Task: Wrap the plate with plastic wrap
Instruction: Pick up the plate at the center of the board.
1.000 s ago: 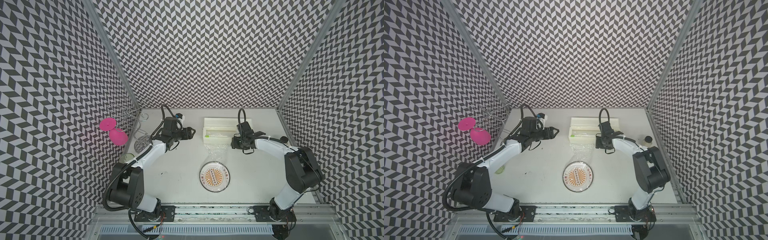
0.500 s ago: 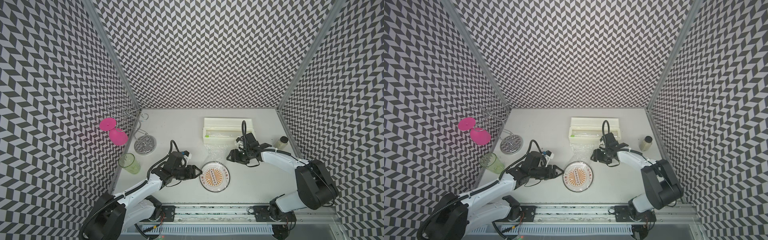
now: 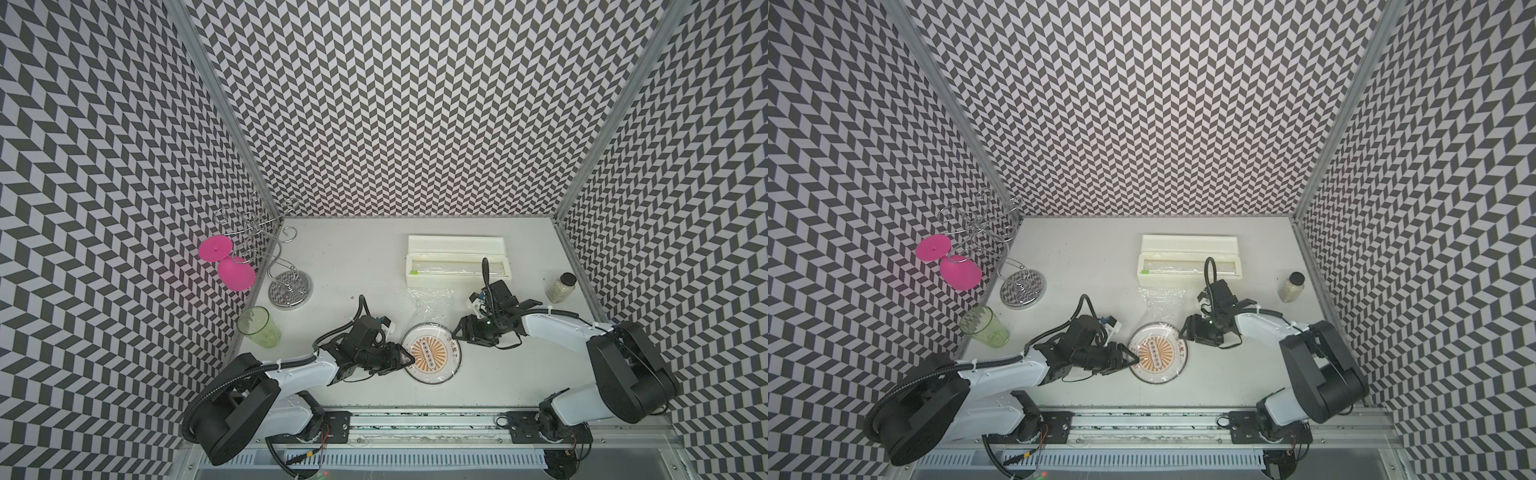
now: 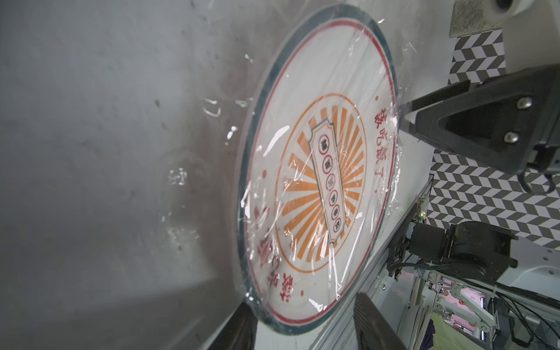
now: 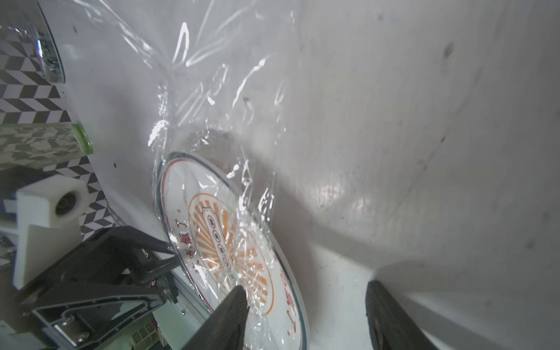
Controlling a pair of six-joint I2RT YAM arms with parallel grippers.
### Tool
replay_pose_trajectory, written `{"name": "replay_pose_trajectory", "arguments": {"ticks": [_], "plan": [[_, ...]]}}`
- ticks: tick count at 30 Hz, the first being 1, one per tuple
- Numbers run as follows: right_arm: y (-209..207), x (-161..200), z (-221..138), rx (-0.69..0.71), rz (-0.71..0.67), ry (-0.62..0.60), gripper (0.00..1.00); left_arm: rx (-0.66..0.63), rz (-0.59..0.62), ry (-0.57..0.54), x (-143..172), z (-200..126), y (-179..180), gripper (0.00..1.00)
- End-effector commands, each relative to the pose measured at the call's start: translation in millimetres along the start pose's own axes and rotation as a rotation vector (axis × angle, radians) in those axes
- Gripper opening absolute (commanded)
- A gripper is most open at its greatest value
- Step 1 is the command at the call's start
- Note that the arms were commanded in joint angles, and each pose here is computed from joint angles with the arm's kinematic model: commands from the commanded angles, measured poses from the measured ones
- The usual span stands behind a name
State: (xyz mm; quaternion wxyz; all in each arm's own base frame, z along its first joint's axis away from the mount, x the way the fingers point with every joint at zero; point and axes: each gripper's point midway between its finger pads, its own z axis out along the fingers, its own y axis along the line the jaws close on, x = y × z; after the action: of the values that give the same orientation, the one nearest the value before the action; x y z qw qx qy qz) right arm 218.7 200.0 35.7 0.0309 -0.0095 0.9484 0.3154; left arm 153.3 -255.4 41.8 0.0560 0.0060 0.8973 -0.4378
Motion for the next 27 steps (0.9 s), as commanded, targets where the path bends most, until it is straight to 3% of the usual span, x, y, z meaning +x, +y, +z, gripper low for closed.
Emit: {"name": "replay_pose_trajectory", "arguments": {"ticks": [1, 6, 11, 18, 21, 25, 27], "plan": [[9, 15, 2, -0.059, -0.012, 0.025, 0.63, 0.039, 0.015, -0.02, -3, 1, -7, 0.53], [21, 33, 12, -0.132, -0.002, 0.068, 0.58, 0.037, 0.021, -0.027, -5, 6, -2, 0.51], [42, 40, 18, -0.192, -0.014, 0.095, 0.48, 0.036, 0.029, -0.077, -21, 3, -3, 0.46], [59, 46, 18, -0.263, -0.035, 0.125, 0.32, 0.06, 0.016, -0.184, -43, -14, -6, 0.28], [64, 45, 17, -0.286, -0.047, 0.128, 0.33, 0.055, -0.007, -0.21, -49, -20, 0, 0.16], [76, 36, 7, -0.312, -0.083, 0.099, 0.43, 0.065, 0.003, -0.234, -58, -31, -4, 0.0], [82, 27, -1, -0.33, -0.09, 0.069, 0.5, 0.057, 0.017, -0.229, -60, -36, -7, 0.0]]}}
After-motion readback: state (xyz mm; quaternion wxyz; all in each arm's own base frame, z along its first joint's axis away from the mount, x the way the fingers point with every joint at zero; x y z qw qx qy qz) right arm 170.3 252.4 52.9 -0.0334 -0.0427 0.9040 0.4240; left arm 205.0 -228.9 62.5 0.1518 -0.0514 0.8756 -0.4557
